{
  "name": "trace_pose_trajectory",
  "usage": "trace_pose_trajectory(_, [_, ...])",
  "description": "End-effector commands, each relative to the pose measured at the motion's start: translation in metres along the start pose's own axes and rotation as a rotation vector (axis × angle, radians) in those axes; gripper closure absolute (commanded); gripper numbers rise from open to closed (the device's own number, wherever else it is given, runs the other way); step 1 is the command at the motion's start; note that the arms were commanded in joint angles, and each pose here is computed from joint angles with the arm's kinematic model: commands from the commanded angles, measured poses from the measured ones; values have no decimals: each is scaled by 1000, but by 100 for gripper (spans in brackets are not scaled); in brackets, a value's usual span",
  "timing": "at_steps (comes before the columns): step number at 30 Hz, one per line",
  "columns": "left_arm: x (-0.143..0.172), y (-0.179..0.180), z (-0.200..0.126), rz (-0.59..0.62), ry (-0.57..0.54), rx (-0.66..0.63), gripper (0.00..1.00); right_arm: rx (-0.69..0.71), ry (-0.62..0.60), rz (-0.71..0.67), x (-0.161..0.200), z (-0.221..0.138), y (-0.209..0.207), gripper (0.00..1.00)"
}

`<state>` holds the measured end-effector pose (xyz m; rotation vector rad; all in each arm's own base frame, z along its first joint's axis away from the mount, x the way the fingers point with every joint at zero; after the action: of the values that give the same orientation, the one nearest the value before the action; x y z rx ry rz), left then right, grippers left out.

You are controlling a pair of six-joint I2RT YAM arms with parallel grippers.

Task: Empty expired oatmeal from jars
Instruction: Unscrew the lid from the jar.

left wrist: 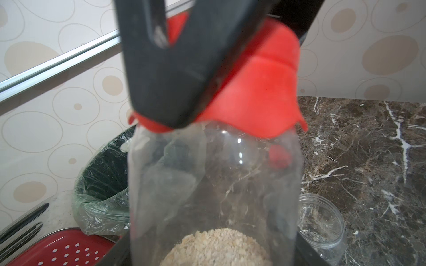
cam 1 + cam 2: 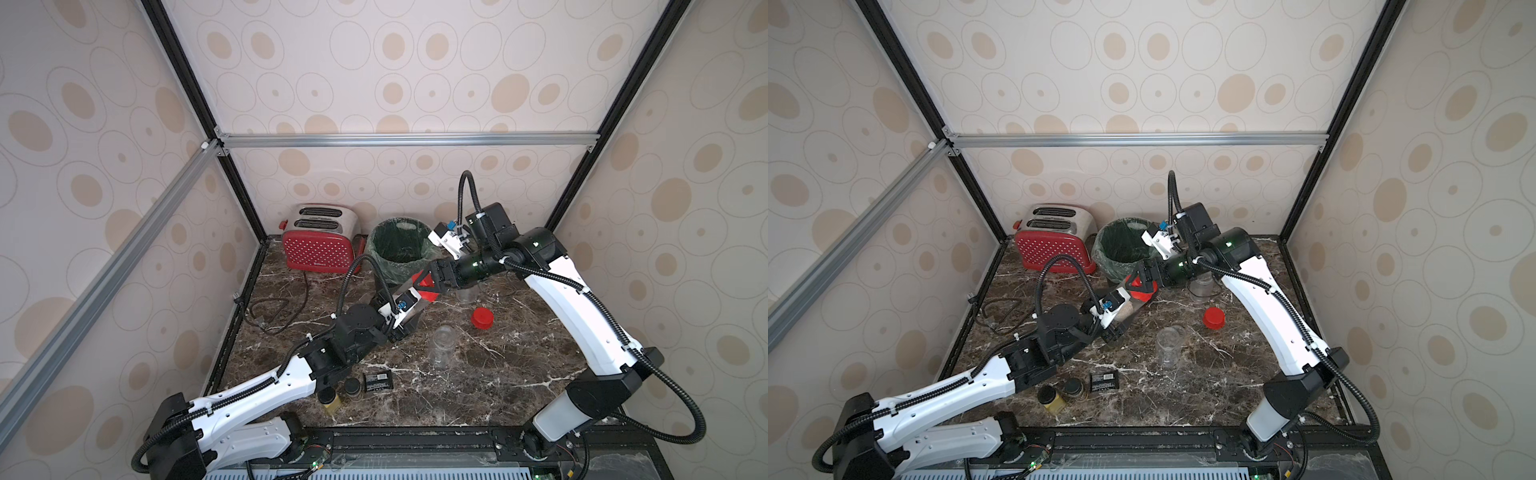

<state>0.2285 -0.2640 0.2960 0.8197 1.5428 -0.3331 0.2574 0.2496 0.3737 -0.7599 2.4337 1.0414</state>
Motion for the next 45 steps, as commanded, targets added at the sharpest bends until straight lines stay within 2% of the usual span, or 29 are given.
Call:
trace_pose_trajectory(1, [-20,5,-4,13,-81,-28,42,-3,1,1,-3,-3,3,22])
trace_pose_trajectory(3, [-19,5,-3,9,-76,-25,42,-19,7,-5,-4,-1,5,28])
trace_pose_trajectory(5, [-17,4,-3,4,-73,-22,42,-42,10,-26,-6,1,7,38])
trace_pose_trajectory(7, [-18,3,-4,-2,-74,-16,42,-67,4,-79,-9,0,12,41])
trace_pose_trajectory(9, [-19,3,-5,-8,-77,-9,42,-88,-15,-177,-13,-2,18,41])
trace_pose_trajectory(16, [-24,-2,-8,-26,-83,39,42,-244,-116,-683,-16,-11,44,47])
trace_pose_trajectory(18, [-25,-2,-10,-29,-86,49,42,-273,-142,-782,-14,-9,46,50])
trace_pose_trajectory(22, [-25,-5,-12,-40,-102,66,42,-294,-186,-928,-11,-5,45,42])
trace_pose_trajectory(26, [-26,-6,-13,-44,-105,81,42,-283,-211,-981,-15,-8,43,20])
trace_pose_trajectory(29, [-26,-4,-13,-40,-116,65,42,-240,-216,-953,-21,-13,41,0])
trace_pose_trajectory(32, [-25,-2,-11,-28,-126,39,42,-158,-221,-814,-31,-21,39,0])
trace_pose_trajectory(34, [-25,1,-8,-11,-134,5,42,-73,-228,-620,-42,-28,33,0])
trace_pose_trajectory(38, [-21,6,-2,17,-152,-54,43,13,-210,-296,-50,-37,25,2])
trace_pose_trajectory(40, [-21,9,0,33,-164,-81,43,45,-188,-210,-47,-38,21,4])
trace_pose_trajectory(45, [-21,14,3,66,-189,-131,44,76,-160,-127,-39,-40,17,6])
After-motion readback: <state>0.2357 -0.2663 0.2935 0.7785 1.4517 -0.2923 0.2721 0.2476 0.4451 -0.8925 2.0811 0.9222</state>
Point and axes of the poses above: each gripper's point midway between its finger pads, its own z axis out along the fingers, its own y axis along the line the jaws close on, x = y × z, the point moved 4 cm from there along -z, back along the fingers, and after that the axes turned 7 degrees about -z, right-handed, at the moved point
